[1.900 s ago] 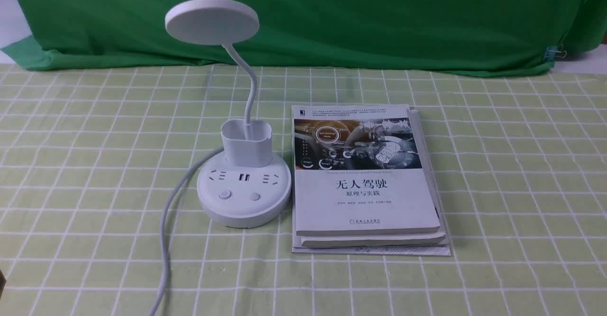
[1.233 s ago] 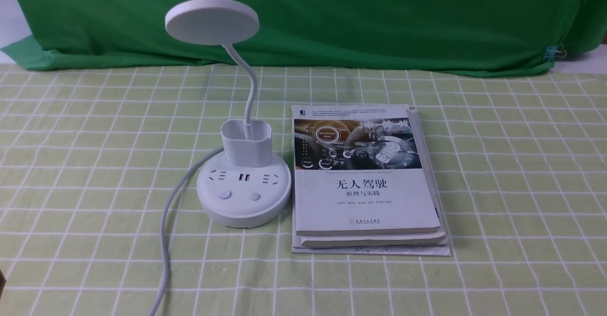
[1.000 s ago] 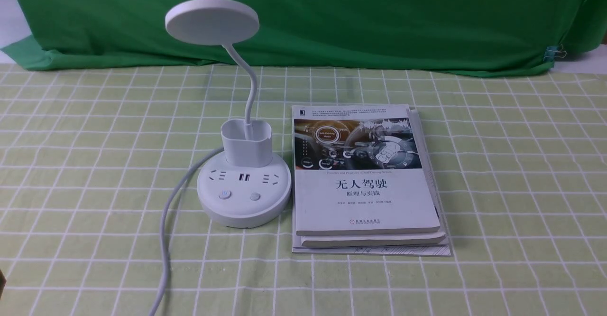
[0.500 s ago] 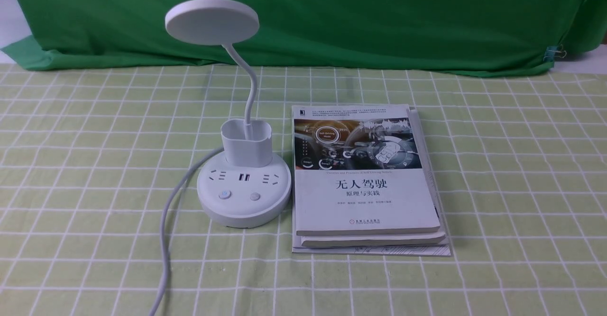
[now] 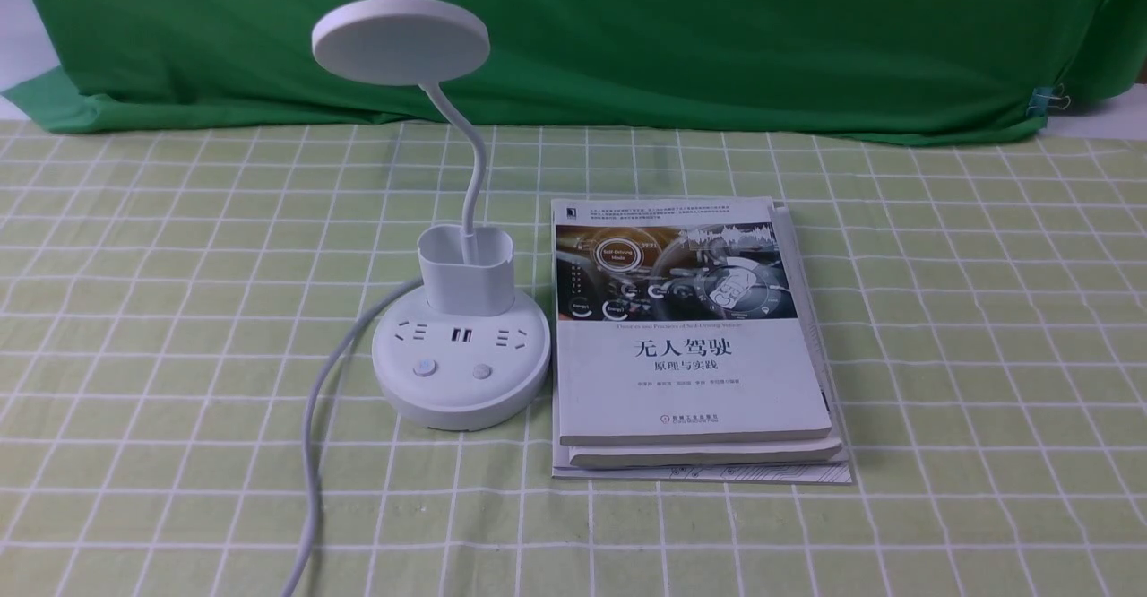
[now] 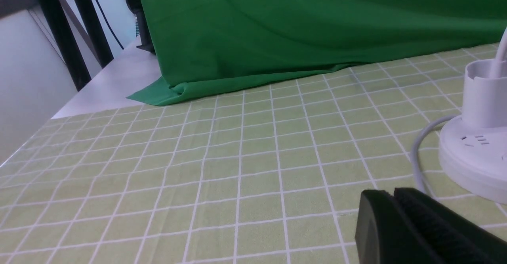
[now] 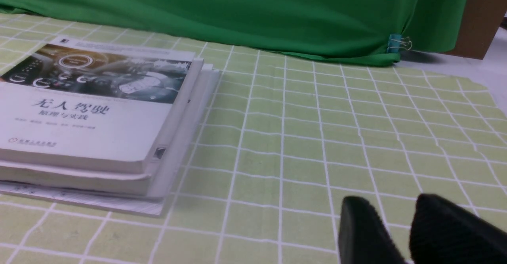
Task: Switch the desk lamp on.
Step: Use the left arm to press the button switch on the lamp holder
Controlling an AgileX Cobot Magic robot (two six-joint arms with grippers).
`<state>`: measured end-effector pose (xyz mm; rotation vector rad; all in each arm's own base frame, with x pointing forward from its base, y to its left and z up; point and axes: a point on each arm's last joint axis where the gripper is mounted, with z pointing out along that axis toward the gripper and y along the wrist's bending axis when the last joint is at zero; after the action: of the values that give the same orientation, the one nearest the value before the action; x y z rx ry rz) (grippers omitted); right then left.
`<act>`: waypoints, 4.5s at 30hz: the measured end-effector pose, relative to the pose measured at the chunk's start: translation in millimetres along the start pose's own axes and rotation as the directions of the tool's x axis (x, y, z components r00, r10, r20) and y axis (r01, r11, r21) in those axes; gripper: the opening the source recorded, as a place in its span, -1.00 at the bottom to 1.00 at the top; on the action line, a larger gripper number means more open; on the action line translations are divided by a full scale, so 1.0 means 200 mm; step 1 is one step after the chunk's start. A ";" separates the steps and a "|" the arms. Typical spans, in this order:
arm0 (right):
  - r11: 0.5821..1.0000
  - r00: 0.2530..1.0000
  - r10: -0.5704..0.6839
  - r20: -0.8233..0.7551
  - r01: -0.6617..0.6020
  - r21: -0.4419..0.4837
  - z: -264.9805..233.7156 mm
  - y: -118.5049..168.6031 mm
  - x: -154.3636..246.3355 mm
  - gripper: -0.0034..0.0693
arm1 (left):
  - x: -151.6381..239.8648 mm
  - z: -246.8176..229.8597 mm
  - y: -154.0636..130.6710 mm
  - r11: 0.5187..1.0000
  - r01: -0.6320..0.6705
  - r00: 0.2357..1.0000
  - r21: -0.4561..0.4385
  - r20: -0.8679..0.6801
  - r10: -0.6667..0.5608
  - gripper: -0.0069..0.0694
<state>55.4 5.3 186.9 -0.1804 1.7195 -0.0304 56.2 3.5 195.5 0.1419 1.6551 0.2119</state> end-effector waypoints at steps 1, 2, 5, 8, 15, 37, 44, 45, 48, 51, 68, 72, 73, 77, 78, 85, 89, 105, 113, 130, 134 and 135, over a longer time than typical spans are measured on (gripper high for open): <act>1.000 1.000 0.000 0.000 0.000 0.000 0.00 0.00 0.00 -0.23 | 0.00 0.00 0.00 1.000 0.015 1.000 0.003 0.000 -0.015 -0.77; 1.000 1.000 0.000 0.000 0.000 0.000 0.00 0.00 0.00 -0.23 | 0.00 0.00 0.00 1.000 0.023 1.000 0.004 0.002 -0.023 -0.77; 1.000 1.000 0.000 0.000 0.000 0.000 0.00 0.00 0.00 -0.23 | -0.02 0.00 -0.01 0.993 0.118 0.992 0.015 0.035 -0.118 -0.77; 1.000 1.000 0.000 0.000 0.000 0.000 0.00 0.00 0.00 -0.23 | -0.05 0.00 0.00 0.984 0.180 0.976 0.014 0.119 -0.180 -0.77; 1.000 1.000 0.000 0.000 0.000 0.000 0.00 0.00 0.00 -0.23 | -0.18 -0.04 0.06 0.897 0.439 0.804 0.061 0.419 -0.422 -0.77; 1.000 1.000 0.000 0.000 0.000 0.000 0.00 0.00 0.00 -0.23 | -0.49 0.34 0.09 0.923 0.386 0.910 0.001 -0.162 -0.381 -0.77; 1.000 1.000 0.000 0.000 0.000 0.000 0.00 0.00 0.00 -0.23 | -0.36 0.59 0.07 0.896 0.440 0.847 -0.059 -0.304 -0.436 -0.77; 1.000 1.000 0.000 0.000 0.000 0.000 0.00 0.00 0.00 -0.23 | -0.33 0.63 0.06 0.892 0.445 0.828 -0.072 -0.347 -0.441 -0.77; 1.000 1.000 0.000 0.000 0.000 0.000 0.00 0.00 0.00 -0.23 | -0.28 0.72 0.04 0.886 0.453 0.757 -0.101 -0.481 -0.442 -0.77; 1.000 1.000 0.000 0.000 0.000 0.000 0.00 0.00 0.00 -0.23 | -0.28 0.83 0.02 0.891 0.442 0.684 -0.103 -0.603 -0.410 -0.77; 1.000 1.000 0.000 0.000 0.000 0.000 0.00 0.00 0.00 -0.23 | -0.35 1.30 -0.68 0.875 0.278 0.579 0.395 -0.796 0.176 -0.77; 1.000 1.000 0.000 0.000 0.000 0.000 0.00 0.00 0.00 -0.23 | -0.36 1.31 -0.78 0.867 0.236 0.604 0.440 -0.765 0.224 -0.77; 1.000 1.000 0.000 0.000 0.000 0.000 0.00 0.00 0.00 -0.23 | -0.36 1.31 -0.80 0.864 0.232 0.608 0.446 -0.760 0.229 -0.77; 1.000 1.000 0.000 0.000 0.000 0.000 0.00 0.00 0.00 -0.23 | -0.33 1.31 -0.85 0.859 0.222 0.613 0.462 -0.751 0.245 -0.77; 1.000 1.000 0.000 0.000 0.000 0.000 0.00 0.00 0.00 -0.23 | -0.31 1.32 -0.85 0.860 0.221 0.608 0.461 -0.754 0.248 -0.77; 1.000 1.000 0.000 0.000 0.000 0.000 0.00 0.00 0.00 -0.23 | -0.27 1.35 -0.87 0.862 0.201 0.624 0.466 -0.739 0.254 -0.77; 1.000 1.000 0.001 0.000 -0.001 0.000 0.00 0.00 0.00 -0.23 | -0.26 1.35 -0.87 0.866 0.210 0.613 0.454 -0.751 0.245 -0.77; 1.000 1.000 0.001 0.000 -0.001 0.000 0.00 0.00 0.00 -0.23 | -0.25 1.35 -0.87 0.868 0.216 0.609 0.447 -0.757 0.238 -0.77; 1.000 1.000 0.001 0.000 -0.001 0.000 0.00 0.00 0.00 -0.23 | -0.25 1.35 -0.88 0.868 0.233 0.606 0.438 -0.763 0.223 -0.77; 1.000 1.000 0.001 0.000 -0.001 0.000 0.00 0.00 0.00 -0.23 | -0.23 1.38 -0.90 0.869 0.250 0.621 0.427 -0.759 0.194 -0.77; 1.000 1.000 0.001 0.000 -0.001 0.000 0.00 0.00 0.00 -0.23 | -0.24 1.36 -0.89 0.869 0.244 0.628 0.431 -0.753 0.197 -0.77; 1.000 1.000 0.001 0.000 -0.001 0.000 0.00 0.00 0.00 -0.23 | -0.25 1.36 -0.88 0.869 0.242 0.630 0.432 -0.751 0.198 -0.77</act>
<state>55.4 5.3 186.9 -0.1794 1.7196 -0.0297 337.2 -164.5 182.2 0.4797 2.5833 -0.2400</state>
